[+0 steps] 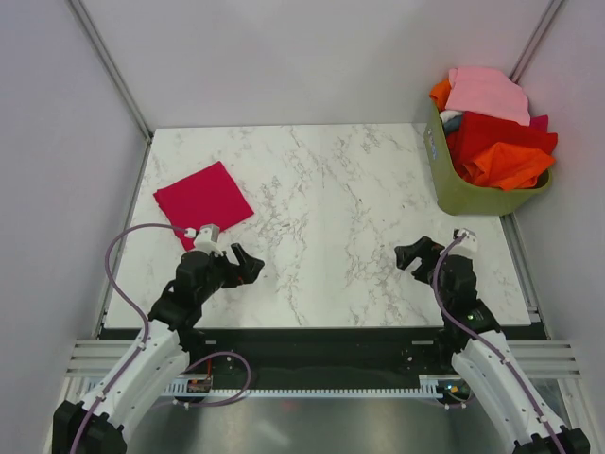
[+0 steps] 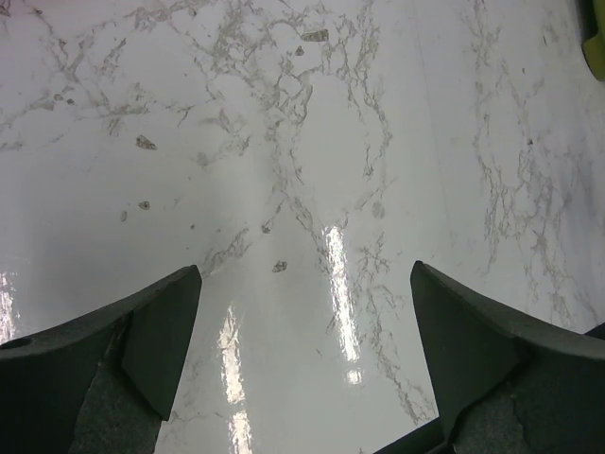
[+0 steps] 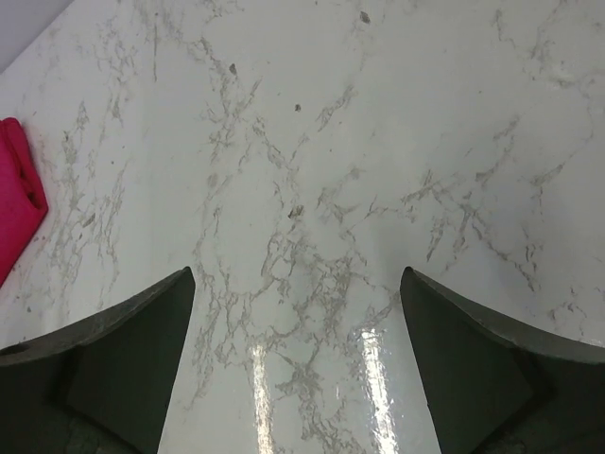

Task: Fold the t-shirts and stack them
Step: Grab the tshirt from the pile, then move the tshirt to the center of the board, then flatten the tshirt out

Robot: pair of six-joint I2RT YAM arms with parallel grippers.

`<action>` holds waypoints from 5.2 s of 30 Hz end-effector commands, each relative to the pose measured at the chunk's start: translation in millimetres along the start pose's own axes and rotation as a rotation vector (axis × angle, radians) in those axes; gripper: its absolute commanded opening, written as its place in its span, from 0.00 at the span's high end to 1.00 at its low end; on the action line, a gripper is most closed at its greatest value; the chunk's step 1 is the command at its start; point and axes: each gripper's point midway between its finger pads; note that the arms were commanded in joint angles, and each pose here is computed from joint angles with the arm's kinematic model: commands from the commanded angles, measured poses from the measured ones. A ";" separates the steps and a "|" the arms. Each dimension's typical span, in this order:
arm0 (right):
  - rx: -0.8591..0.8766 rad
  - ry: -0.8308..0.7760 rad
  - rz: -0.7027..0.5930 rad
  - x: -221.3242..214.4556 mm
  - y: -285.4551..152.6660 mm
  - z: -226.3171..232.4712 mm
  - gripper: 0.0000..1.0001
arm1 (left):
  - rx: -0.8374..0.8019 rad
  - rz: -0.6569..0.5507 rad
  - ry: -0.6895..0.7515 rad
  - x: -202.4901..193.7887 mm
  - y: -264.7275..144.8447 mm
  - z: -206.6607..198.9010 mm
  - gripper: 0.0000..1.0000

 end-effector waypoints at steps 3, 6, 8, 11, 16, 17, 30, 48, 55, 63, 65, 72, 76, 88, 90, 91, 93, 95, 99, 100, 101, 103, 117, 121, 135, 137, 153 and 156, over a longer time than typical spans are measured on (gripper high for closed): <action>-0.010 0.025 -0.073 13.8 -2.2 -0.8 0.02 | -0.034 -0.035 -0.003 10.3 1.1 -10.4 0.01; -0.016 0.024 -0.067 13.2 -1.7 -1.7 0.02 | -0.032 -0.037 -0.005 10.3 1.1 -9.8 0.01; -0.025 0.021 -0.058 12.4 -0.7 -2.7 0.02 | -0.032 -0.033 -0.005 9.5 1.2 -9.6 0.01; -0.028 0.019 -0.046 11.4 0.5 -2.3 0.02 | -0.032 -0.033 -0.006 9.5 1.3 -9.7 0.01; -0.041 0.009 -0.050 14.7 1.2 -3.7 0.02 | -0.026 -0.031 -0.007 8.7 1.1 -8.3 0.01; -0.052 0.008 -0.066 20.0 0.9 -4.6 0.02 | -0.025 -0.033 -0.007 9.4 1.0 -8.6 0.01; -0.543 0.000 -0.178 176.2 -0.6 -18.0 0.02 | -0.014 -0.025 -0.009 9.3 2.3 -7.7 0.01; -0.826 0.338 -0.230 288.2 52.7 -131.7 0.11 | -0.005 0.004 -0.007 4.7 4.2 -6.2 0.01; -0.914 0.380 -0.224 296.3 70.9 -175.3 0.13 | -0.002 -0.002 -0.011 5.4 3.1 -5.8 0.01; -0.944 0.431 -0.188 286.9 98.6 -200.3 0.34 | -0.001 0.001 -0.008 5.1 3.2 -5.6 0.01; -0.943 0.444 -0.188 285.4 100.8 -200.8 0.49 | -0.001 -0.001 -0.010 5.2 3.0 -5.5 0.01; -0.734 0.481 -0.287 332.2 84.8 -152.7 1.00 | 0.001 -0.005 -0.011 6.2 3.0 -5.4 0.01; -0.502 0.494 -0.398 385.4 50.1 -93.0 1.00 | 0.006 -0.004 -0.013 5.6 3.5 -4.1 0.01; 0.337 0.525 -0.461 462.0 -43.4 132.7 1.00 | 0.009 -0.006 -0.016 6.2 3.6 -4.1 0.01; 0.492 0.515 -0.440 462.2 -62.5 181.5 1.00 | 0.013 -0.006 -0.015 6.1 3.9 -3.2 0.01; 0.536 0.510 -0.432 462.6 -70.6 194.7 1.00 | 0.013 -0.006 -0.016 6.1 3.9 -3.2 0.01; 0.639 0.497 -0.415 465.8 -92.9 220.5 1.00 | 0.012 -0.007 -0.015 6.7 3.8 -3.7 0.01; 0.693 0.485 -0.419 469.5 -109.2 230.4 1.00 | 0.012 -0.007 -0.016 6.7 3.8 -3.8 0.01; 0.696 0.447 -0.444 467.3 -122.8 231.2 1.00 | 0.014 -0.009 -0.016 6.8 4.0 -3.1 0.01; 0.685 0.437 -0.438 462.5 -118.7 228.8 1.00 | 0.016 -0.011 -0.018 7.4 4.0 -3.0 0.01; 0.656 0.440 -0.400 448.5 -101.7 221.4 1.00 | 0.016 -0.011 -0.016 7.2 4.1 -2.7 0.01; 0.637 0.425 -0.357 426.7 -93.3 214.7 1.00 | 0.016 -0.011 -0.019 7.4 4.2 -3.1 0.01; 0.331 0.198 0.081 133.2 -12.6 89.5 0.19 | 0.016 -0.071 -0.019 18.2 -2.9 -4.3 0.00; 0.299 0.109 0.147 97.8 -10.3 72.3 0.17 | 0.083 -0.131 -0.075 27.8 -6.1 5.8 0.00; 0.286 -0.042 0.361 37.5 40.1 98.7 0.23 | 0.092 -0.094 -0.145 77.0 44.9 -42.8 0.05; 0.305 -0.048 0.354 38.7 45.6 107.5 0.24 | 0.096 -0.074 -0.134 84.6 57.9 -51.1 0.07; 0.266 -0.166 0.289 63.3 61.0 111.4 0.23 | 0.267 0.032 -0.163 137.5 204.2 -52.5 0.22; 0.265 -0.182 0.294 61.5 60.9 110.1 0.22 | 0.284 0.053 -0.197 136.3 220.6 -41.2 0.23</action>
Point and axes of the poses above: each gripper's point midway between its finger pads, its own y axis out along the fingers, its own z axis along the line the jaws close on, x = y × z, and after that the axes turned 11 degrees about -y, right-handed
